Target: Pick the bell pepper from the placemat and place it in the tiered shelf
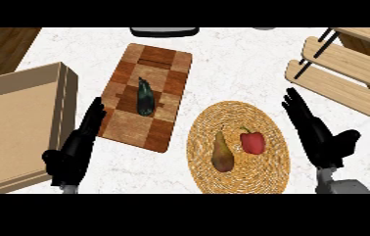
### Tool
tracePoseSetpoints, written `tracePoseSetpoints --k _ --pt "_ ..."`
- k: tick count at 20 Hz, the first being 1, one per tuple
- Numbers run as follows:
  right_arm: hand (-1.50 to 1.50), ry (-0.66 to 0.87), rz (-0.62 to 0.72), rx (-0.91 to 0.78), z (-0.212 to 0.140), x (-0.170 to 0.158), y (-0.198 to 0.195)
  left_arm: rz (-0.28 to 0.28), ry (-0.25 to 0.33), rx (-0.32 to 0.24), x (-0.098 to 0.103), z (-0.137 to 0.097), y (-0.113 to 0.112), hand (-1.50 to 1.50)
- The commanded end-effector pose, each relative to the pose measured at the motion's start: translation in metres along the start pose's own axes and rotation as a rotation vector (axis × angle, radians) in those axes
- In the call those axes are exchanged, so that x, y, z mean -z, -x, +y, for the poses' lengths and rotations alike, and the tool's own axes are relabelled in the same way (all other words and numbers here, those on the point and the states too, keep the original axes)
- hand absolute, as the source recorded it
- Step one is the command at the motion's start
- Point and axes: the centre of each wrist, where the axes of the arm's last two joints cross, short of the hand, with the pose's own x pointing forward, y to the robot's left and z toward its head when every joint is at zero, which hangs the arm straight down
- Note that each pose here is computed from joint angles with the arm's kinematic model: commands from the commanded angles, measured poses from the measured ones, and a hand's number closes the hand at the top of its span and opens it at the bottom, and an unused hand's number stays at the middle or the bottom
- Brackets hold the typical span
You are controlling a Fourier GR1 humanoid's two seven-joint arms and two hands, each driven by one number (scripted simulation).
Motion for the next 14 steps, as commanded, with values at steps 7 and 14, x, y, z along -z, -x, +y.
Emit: tracePoseSetpoints --k 7,14 --pt "-1.50 0.137 -0.259 0.634 0.036 0.017 -0.032 -0.069 0.032 0.062 0.024 -0.001 -0.018 0.00" --pt "-1.50 0.793 -0.228 -0.177 -0.028 -0.013 0.029 -0.090 0.084 0.080 0.038 -0.010 -0.030 0.00"
